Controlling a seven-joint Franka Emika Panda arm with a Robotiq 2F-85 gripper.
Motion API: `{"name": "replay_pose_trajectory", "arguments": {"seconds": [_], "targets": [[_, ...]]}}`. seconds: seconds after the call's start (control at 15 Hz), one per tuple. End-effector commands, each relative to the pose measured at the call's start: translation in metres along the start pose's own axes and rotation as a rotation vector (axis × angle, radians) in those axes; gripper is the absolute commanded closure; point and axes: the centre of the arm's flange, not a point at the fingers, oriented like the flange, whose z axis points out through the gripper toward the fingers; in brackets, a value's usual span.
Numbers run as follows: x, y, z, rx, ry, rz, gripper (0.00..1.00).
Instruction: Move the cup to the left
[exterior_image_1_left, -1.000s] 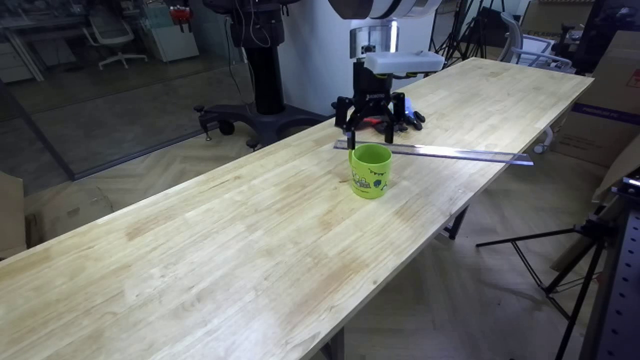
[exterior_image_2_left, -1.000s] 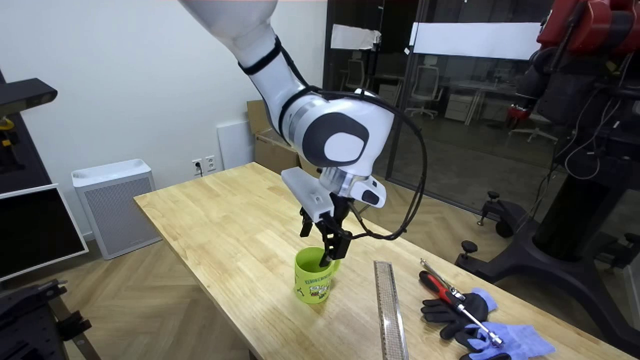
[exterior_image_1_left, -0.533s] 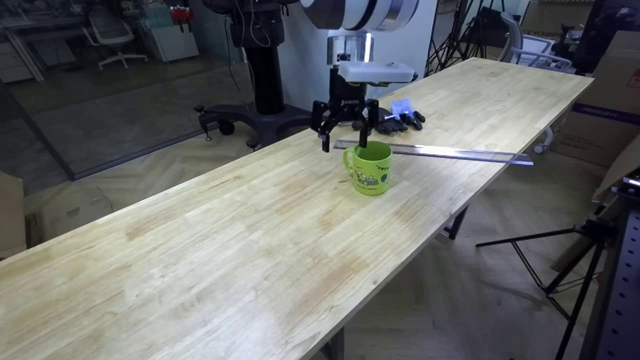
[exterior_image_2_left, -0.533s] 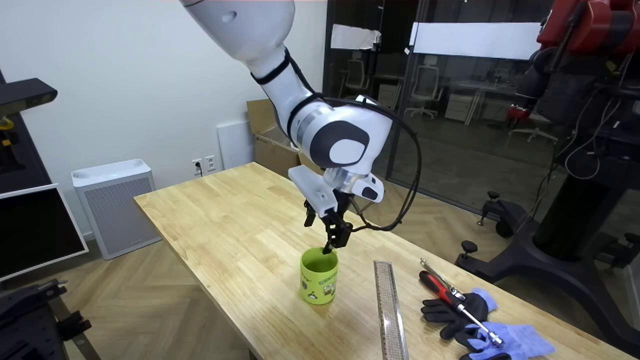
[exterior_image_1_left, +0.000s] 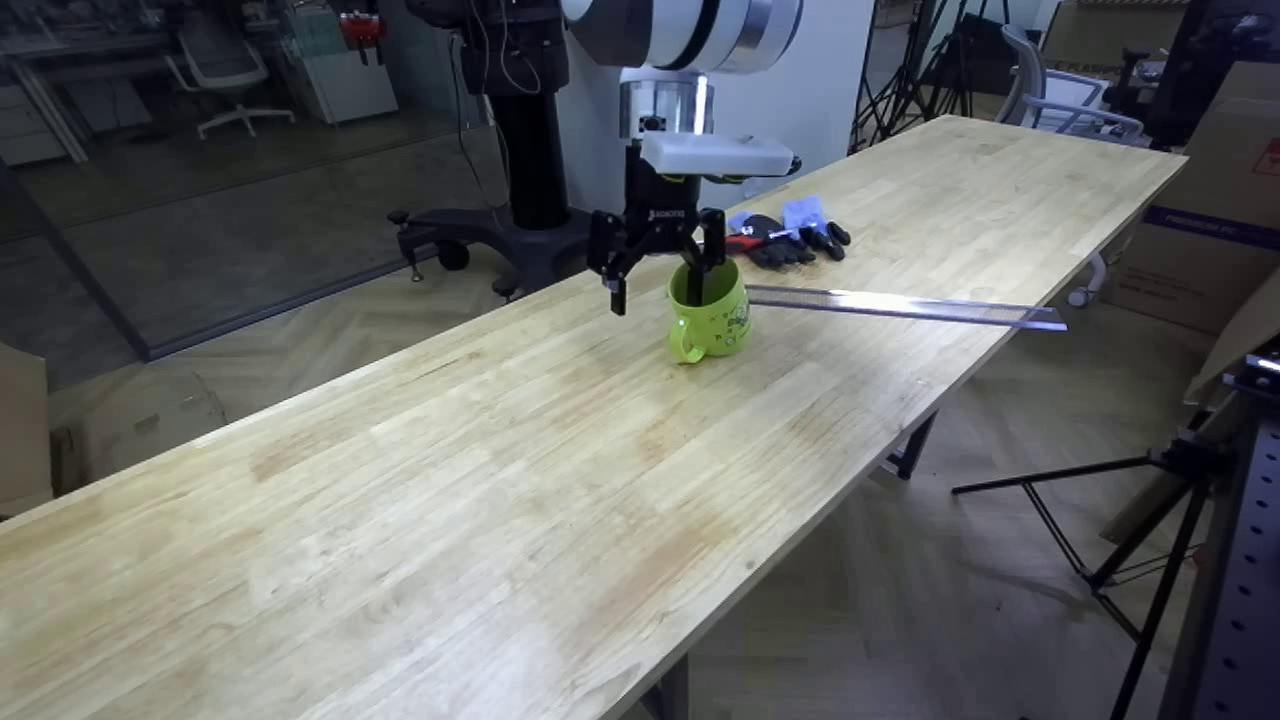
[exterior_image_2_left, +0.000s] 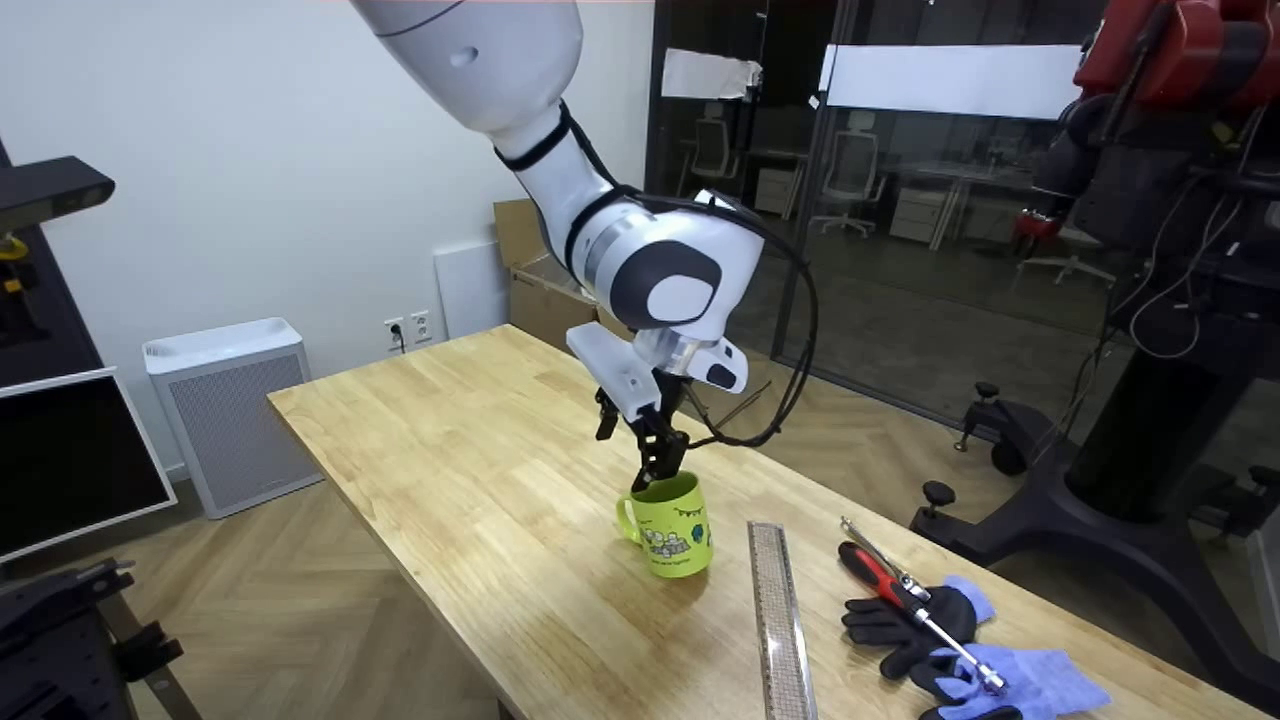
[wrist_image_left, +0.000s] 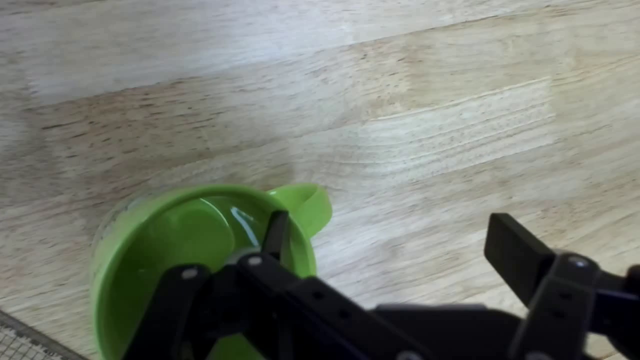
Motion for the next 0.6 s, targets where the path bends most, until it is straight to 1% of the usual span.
{"name": "replay_pose_trajectory", "arguments": {"seconds": [0.0, 0.2, 0.53], "targets": [[-0.005, 0.002, 0.001, 0.026, -0.007, 0.053, 0.00], [-0.010, 0.012, -0.001, 0.045, 0.003, 0.088, 0.00], [-0.023, 0.036, -0.001, 0.047, 0.020, 0.150, 0.00]]}}
